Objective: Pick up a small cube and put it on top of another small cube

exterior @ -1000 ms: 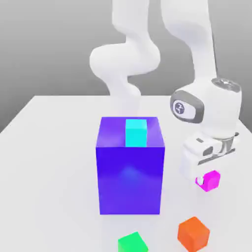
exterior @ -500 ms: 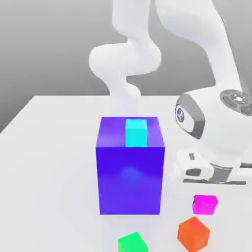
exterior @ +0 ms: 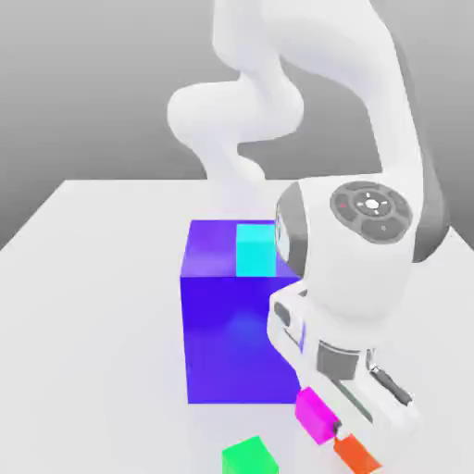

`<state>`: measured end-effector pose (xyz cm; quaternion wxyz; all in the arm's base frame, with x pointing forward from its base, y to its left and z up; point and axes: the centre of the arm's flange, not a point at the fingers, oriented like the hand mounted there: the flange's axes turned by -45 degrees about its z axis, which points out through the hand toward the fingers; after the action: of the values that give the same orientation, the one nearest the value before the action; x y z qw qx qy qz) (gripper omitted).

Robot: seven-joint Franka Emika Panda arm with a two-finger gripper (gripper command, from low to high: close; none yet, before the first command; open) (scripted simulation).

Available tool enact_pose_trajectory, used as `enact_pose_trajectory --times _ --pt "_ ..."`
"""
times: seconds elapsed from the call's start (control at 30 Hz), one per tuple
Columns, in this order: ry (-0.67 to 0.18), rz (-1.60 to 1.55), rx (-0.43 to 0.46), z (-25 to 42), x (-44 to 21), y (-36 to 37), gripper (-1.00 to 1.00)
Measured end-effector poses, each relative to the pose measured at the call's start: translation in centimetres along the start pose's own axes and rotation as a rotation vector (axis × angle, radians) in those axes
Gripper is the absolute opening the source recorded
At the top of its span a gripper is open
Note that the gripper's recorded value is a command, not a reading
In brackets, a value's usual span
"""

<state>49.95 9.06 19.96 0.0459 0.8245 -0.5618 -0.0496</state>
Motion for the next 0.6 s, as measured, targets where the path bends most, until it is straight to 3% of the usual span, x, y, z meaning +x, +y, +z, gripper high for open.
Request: enact_pose_trajectory --times 0.47,0.6 --pt "-0.028 0.886 0.131 -4.6 6.8 1.8 -1.0" --pt "-0.034 0.968 0.141 -1.8 7.3 1.9 -1.0"
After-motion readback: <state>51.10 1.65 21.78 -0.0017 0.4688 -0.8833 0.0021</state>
